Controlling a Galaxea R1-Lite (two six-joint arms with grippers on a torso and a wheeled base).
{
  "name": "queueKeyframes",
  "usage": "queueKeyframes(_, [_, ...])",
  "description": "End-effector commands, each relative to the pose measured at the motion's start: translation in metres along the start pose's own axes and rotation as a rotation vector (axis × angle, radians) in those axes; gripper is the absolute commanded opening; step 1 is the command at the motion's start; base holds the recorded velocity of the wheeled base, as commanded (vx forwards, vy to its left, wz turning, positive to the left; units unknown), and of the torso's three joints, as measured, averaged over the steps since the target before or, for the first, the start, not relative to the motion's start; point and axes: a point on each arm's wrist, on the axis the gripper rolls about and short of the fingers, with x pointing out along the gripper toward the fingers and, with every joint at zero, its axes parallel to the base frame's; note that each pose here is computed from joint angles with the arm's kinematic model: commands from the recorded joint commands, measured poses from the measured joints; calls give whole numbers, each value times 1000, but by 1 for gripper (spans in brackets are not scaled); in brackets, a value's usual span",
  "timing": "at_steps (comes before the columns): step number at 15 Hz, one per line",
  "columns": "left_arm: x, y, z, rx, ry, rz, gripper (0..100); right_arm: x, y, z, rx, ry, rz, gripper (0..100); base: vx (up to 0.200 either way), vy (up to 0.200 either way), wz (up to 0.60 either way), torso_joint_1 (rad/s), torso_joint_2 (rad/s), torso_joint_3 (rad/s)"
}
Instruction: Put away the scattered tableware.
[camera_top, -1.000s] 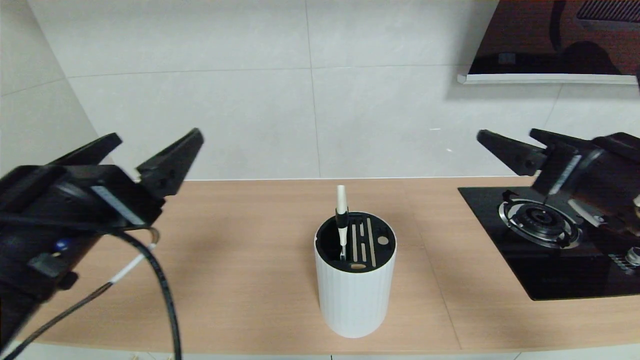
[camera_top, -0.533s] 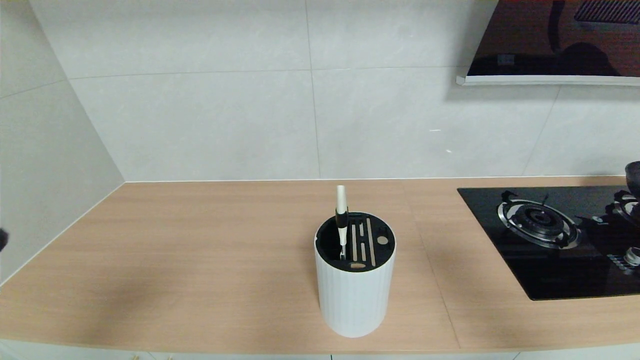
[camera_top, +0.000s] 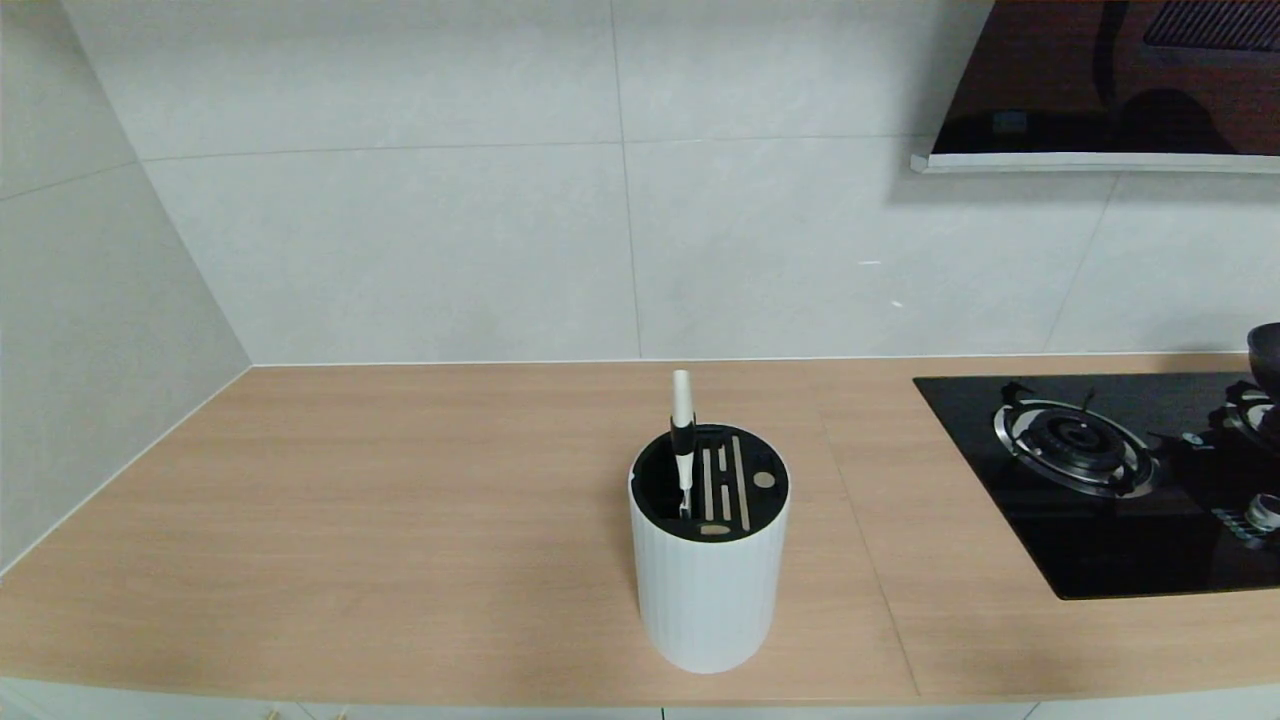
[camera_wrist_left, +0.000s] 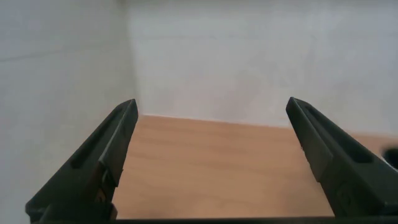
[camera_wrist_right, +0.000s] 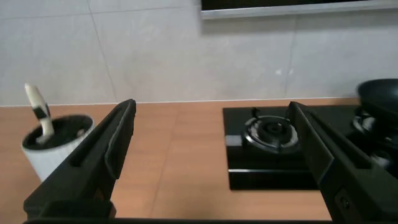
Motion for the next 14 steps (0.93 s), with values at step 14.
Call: queueKeyframes(14, [-14, -14, -144, 49, 356, -203, 100, 0, -1, -113, -36, 192, -59, 100, 0, 0, 0, 0, 0, 0])
